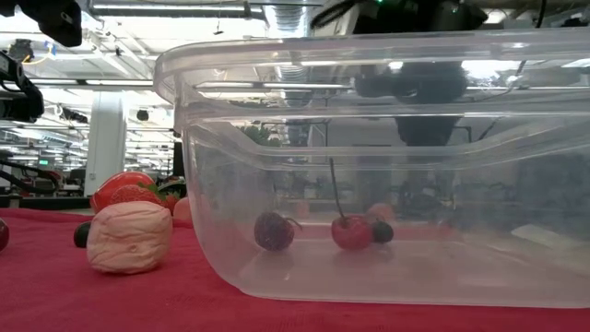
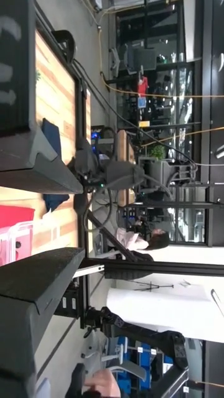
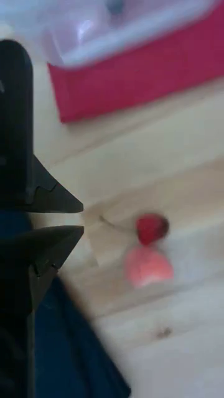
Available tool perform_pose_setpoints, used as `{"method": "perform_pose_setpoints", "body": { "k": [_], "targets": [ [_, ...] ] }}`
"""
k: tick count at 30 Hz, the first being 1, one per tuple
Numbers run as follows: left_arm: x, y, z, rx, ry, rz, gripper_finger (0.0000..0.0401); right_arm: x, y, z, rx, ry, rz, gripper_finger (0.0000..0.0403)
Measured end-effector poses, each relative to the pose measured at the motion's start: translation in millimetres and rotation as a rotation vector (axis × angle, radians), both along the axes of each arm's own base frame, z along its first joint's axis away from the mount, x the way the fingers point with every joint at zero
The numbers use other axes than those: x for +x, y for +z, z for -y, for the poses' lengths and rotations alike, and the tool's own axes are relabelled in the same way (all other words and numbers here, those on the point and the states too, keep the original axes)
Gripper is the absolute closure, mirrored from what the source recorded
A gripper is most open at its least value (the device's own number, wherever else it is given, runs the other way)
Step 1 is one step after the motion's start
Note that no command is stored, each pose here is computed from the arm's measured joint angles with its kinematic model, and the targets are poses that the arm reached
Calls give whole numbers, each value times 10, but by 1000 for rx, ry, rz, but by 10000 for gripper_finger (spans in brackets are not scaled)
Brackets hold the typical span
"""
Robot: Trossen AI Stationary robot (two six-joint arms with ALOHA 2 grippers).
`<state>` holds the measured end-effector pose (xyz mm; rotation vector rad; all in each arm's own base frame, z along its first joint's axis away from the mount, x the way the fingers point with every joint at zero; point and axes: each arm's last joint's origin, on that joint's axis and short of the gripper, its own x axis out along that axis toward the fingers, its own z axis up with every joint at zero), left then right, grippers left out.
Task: Pick and placing Produce into tupperware
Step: Put the top cherry into the transparent bin
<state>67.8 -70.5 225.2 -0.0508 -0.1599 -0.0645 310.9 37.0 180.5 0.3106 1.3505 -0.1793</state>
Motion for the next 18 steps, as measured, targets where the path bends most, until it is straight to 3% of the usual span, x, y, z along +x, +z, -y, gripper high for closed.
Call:
{"method": "perform_pose_setpoints", "body": {
  "k": [6,18],
  "targets": [
    [0,0,0,0,0,0,259,50,-49,-10,30,54,84,335],
    [0,0,0,0,-1,1,259,-58,-266,98,51,28,63,335]
  ]
}}
